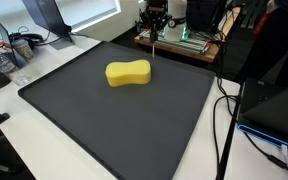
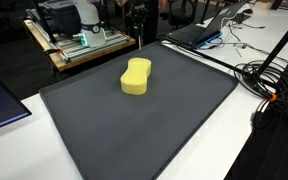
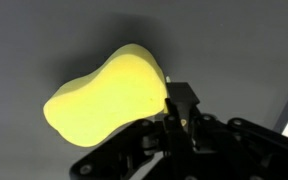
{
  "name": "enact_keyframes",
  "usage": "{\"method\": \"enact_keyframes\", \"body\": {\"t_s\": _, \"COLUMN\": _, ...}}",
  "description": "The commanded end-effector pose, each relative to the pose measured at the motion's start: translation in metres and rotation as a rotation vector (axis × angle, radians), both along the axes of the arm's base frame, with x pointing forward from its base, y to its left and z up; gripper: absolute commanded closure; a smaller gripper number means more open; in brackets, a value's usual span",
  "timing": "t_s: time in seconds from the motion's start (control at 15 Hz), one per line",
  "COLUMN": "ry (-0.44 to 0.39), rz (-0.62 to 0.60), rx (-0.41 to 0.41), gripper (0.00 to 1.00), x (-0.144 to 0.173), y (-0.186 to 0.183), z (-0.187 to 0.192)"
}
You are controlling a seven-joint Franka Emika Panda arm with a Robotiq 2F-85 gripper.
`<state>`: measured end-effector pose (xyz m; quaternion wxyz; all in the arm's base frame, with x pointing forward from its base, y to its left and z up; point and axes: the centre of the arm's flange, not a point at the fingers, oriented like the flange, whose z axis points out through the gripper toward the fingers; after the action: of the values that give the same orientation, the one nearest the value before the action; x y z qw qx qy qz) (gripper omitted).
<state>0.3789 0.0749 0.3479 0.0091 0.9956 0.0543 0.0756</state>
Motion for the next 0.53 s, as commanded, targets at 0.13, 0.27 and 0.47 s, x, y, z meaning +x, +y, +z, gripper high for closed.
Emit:
{"method": "enact_keyframes", "body": {"t_s": 0.13, "ry": 0.056, "rz": -0.135, "rx": 0.123, "gripper": 0.97, "x": -0.042, "y": -0.043, "z": -0.006}}
{"method": "enact_keyframes", "body": {"t_s": 0.27, "ry": 0.073, "rz": -0.208, "rx": 0.189, "gripper": 0.97, "x": -0.041, "y": -0.062, "z": -0.008}}
{"method": "enact_keyframes", "body": {"t_s": 0.47, "ry": 0.041, "rz": -0.333, "rx": 0.288, "gripper": 0.97, "x": -0.042, "y": -0.096, "z": -0.011}}
